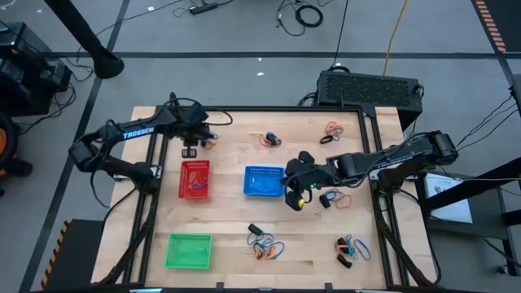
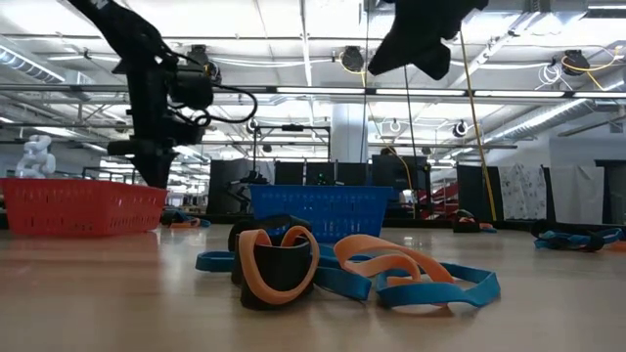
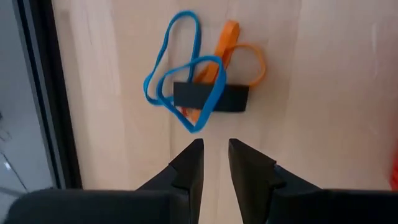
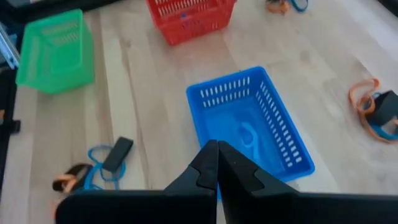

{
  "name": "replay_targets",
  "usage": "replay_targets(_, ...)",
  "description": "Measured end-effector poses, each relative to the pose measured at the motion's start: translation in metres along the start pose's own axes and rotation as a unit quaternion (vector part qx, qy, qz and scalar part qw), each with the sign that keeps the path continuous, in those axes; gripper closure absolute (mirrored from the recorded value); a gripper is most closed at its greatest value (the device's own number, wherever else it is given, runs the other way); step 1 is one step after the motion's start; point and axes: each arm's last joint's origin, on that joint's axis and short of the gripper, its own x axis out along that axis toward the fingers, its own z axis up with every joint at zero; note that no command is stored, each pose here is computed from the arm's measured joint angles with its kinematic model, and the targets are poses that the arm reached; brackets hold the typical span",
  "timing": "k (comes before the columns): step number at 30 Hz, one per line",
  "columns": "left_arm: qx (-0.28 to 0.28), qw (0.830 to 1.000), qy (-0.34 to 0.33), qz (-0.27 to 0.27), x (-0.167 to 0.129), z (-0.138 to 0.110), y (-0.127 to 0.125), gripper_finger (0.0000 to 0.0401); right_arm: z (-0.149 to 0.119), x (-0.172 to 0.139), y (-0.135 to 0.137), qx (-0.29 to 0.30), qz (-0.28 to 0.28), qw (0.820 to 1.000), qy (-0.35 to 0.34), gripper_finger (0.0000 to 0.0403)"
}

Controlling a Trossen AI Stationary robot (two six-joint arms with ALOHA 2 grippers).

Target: Sort rubber bands into baskets

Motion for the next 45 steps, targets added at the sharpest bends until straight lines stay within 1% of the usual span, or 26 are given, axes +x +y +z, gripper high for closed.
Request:
replay_targets(4,0.014,1.0,-0.006,-0.016,0.005,0.002,0.0,0.0318,-0.003,0.0,-0.002,-0.006,-0.008,1.0,0.014,0.0403)
replay_targets(12,0.041,0.999,0.007,-0.033,0.015,0.004,-0.001,0.0318,-0.005,0.0,-0.003,-0.047,-0.014,0.998,0.026,0.0403)
replay_targets(17,0.042,0.998,0.013,-0.034,0.019,0.005,0.0,0.0315,-0.006,0.0,-0.003,-0.068,-0.016,0.997,0.032,0.0403)
replay_targets(21,0.044,0.999,0.008,-0.018,0.02,0.009,0.001,0.0296,-0.007,0.0,-0.004,-0.083,-0.016,0.996,0.035,0.0403)
replay_targets(24,0.045,0.999,0.016,0.0,0.02,0.01,0.002,0.0269,-0.007,0.0,-0.004,-0.089,-0.018,0.995,0.038,0.0403)
replay_targets(27,0.045,0.999,0.02,0.003,0.02,0.009,0.002,0.024,-0.007,0.0,-0.004,-0.096,-0.018,0.994,0.038,0.0403)
replay_targets(30,0.045,0.999,0.018,0.005,0.022,0.01,0.002,0.0221,-0.007,0.0,-0.004,-0.103,-0.017,0.994,0.038,0.0403)
replay_targets(35,0.047,0.999,0.026,-0.002,0.034,0.014,0.003,0.0214,-0.007,0.0,-0.004,-0.106,-0.017,0.993,0.038,0.0403)
replay_targets(38,0.049,0.998,0.041,-0.004,0.041,0.015,0.003,0.0214,-0.007,0.0,-0.004,-0.106,-0.017,0.994,0.038,0.0403)
replay_targets(42,0.051,0.997,0.056,-0.006,0.046,0.014,0.002,0.0214,-0.007,0.0,-0.004,-0.106,-0.017,0.994,0.038,0.0403)
replay_targets(45,0.052,0.996,0.066,0.005,0.046,0.014,0.003,0.0221,-0.007,0.0,-0.004,-0.106,-0.017,0.994,0.038,0.0403)
